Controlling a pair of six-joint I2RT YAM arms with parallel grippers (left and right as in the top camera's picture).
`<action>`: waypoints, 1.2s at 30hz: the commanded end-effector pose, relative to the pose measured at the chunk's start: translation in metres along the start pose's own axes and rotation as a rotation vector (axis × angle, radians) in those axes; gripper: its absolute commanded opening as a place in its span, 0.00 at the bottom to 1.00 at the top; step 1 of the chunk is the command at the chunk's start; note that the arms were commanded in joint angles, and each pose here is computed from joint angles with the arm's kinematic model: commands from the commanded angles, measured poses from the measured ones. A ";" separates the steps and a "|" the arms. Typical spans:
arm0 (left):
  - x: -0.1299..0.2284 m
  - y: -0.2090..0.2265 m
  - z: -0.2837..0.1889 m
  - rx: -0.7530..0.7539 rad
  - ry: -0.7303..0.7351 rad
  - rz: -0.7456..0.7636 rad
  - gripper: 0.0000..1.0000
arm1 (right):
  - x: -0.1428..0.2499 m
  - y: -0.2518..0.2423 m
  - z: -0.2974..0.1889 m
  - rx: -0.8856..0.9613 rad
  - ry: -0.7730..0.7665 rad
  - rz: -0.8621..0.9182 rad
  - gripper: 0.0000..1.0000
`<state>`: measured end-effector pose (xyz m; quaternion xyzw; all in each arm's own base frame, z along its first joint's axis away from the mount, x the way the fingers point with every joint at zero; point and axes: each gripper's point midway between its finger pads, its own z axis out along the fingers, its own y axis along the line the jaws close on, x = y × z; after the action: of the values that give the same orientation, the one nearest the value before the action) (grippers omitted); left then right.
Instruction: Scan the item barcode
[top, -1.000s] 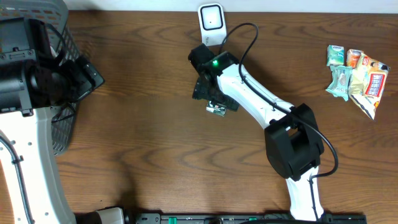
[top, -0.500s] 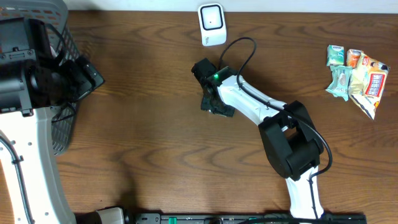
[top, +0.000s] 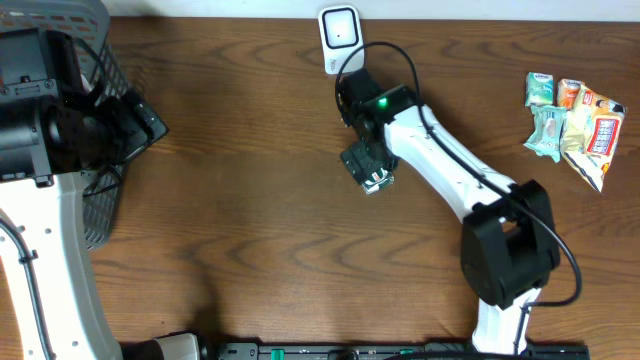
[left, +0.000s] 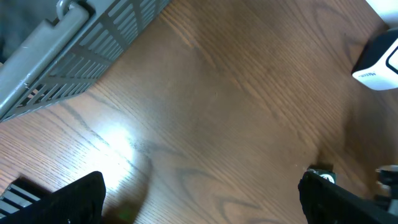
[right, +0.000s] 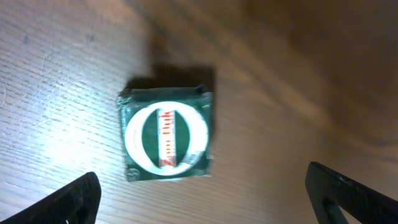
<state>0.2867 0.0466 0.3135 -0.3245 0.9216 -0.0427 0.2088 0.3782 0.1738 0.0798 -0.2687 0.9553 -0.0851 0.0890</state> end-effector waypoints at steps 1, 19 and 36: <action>-0.001 0.002 -0.002 -0.005 -0.008 0.005 0.98 | -0.006 -0.004 -0.007 -0.025 -0.032 -0.055 0.99; -0.002 0.002 -0.002 -0.005 -0.008 0.005 0.98 | -0.007 0.025 0.029 -0.149 -0.083 0.038 0.99; -0.002 0.002 -0.002 -0.005 -0.008 0.005 0.98 | -0.001 0.034 0.069 -0.152 -0.059 0.030 0.81</action>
<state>0.2867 0.0466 0.3135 -0.3245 0.9216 -0.0427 0.2088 0.3777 0.1976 0.0086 -0.2615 0.9600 0.0026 0.1005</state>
